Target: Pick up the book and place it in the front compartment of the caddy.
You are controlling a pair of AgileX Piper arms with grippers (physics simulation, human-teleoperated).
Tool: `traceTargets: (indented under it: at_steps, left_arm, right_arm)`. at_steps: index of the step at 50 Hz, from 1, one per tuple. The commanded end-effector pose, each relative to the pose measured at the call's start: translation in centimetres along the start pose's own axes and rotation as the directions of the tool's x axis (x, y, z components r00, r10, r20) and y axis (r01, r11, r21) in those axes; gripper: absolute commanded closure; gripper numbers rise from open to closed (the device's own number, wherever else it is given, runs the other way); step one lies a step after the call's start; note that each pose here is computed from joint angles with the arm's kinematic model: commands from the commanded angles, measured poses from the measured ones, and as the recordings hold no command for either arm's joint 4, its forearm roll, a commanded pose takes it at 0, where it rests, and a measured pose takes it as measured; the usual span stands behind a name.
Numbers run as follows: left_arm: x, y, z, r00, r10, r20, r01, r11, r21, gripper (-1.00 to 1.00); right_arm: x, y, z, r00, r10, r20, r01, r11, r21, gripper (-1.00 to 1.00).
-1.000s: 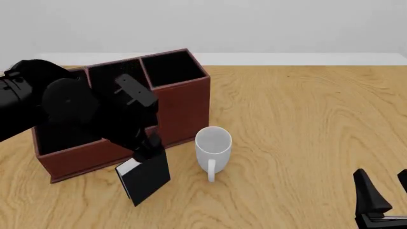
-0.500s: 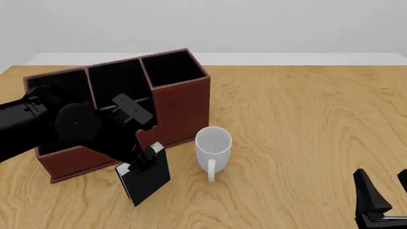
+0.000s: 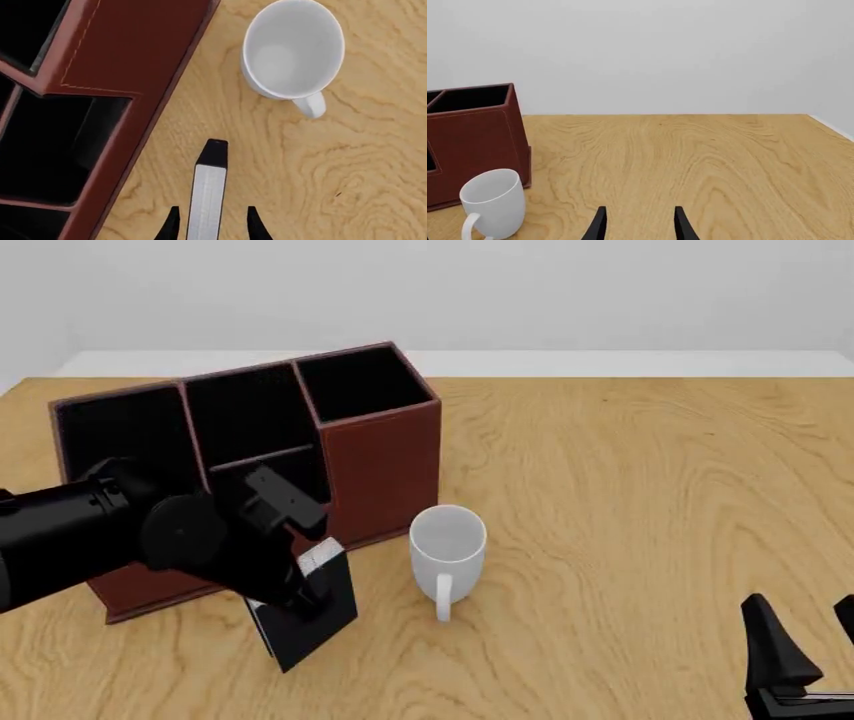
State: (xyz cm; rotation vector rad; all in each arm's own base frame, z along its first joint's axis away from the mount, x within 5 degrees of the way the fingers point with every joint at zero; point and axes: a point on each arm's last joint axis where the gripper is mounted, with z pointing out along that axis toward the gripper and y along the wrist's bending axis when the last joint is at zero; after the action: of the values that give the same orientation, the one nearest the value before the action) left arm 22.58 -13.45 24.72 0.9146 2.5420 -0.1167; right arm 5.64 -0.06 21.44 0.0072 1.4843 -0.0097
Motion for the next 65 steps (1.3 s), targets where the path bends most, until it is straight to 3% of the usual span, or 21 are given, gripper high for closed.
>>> traceTargets:
  at_steps: [1, 11, 12, 13, 26, 37, 52, 58, 65]
  left_arm:
    - [0.7, -0.2, 1.1, 1.0, -0.013, -0.012, 0.013, 1.0, 0.003, -1.0]
    - [1.6, -0.5, 1.2, 1.0, -0.016, -0.023, 0.016, 1.0, 0.008, -1.0]
    - [1.4, 0.1, 1.2, 1.0, 0.002, -0.018, -0.003, 1.0, -0.002, 1.0]
    - [1.1, 0.7, 1.2, 1.0, -0.002, -0.014, 0.002, 1.0, -0.012, 1.0]
    - [1.6, -1.6, -0.3, 0.999, 0.028, -0.02, -0.027, 0.999, 0.026, 1.0]
    - [0.1, -2.6, -3.3, 0.997, 0.076, 0.003, -0.076, 0.996, 0.045, 1.0]
    - [-1.8, -2.0, -6.6, 0.99, 0.142, 0.023, -0.143, 0.989, 0.034, 1.0]
    - [-2.4, -3.0, -8.5, 0.983, 0.18, 0.04, -0.182, 0.982, 0.051, 1.0]
    - [-3.3, -1.9, -9.7, 0.971, 0.237, 0.027, -0.238, 0.971, 0.035, 1.0]
  right_arm:
    - [0.0, 0.0, 0.0, 1.0, 0.0, 0.0, 0.0, 1.0, 0.0, -1.0]
    - [0.0, 0.0, 0.0, 1.0, 0.001, -0.001, -0.001, 1.0, 0.0, -1.0]
    - [0.0, 0.0, 0.0, 1.0, 0.0, 0.0, 0.0, 1.0, 0.0, -1.0]
    - [0.0, 0.0, 0.0, 1.0, 0.0, 0.0, 0.0, 1.0, 0.0, -1.0]
    - [0.0, 0.0, 0.0, 1.0, 0.0, 0.0, 0.0, 1.0, 0.0, -1.0]
    - [0.0, 0.0, 0.0, 1.0, 0.0, 0.0, 0.0, 1.0, 0.0, -1.0]
    - [0.0, 0.0, 0.0, 1.0, 0.0, 0.0, 0.0, 1.0, 0.0, -1.0]
    - [0.0, 0.0, 0.0, 1.0, 0.0, 0.0, 0.0, 1.0, 0.0, -1.0]
    - [0.0, 0.0, 0.0, 1.0, 0.0, 0.0, 0.0, 1.0, 0.0, -1.0]
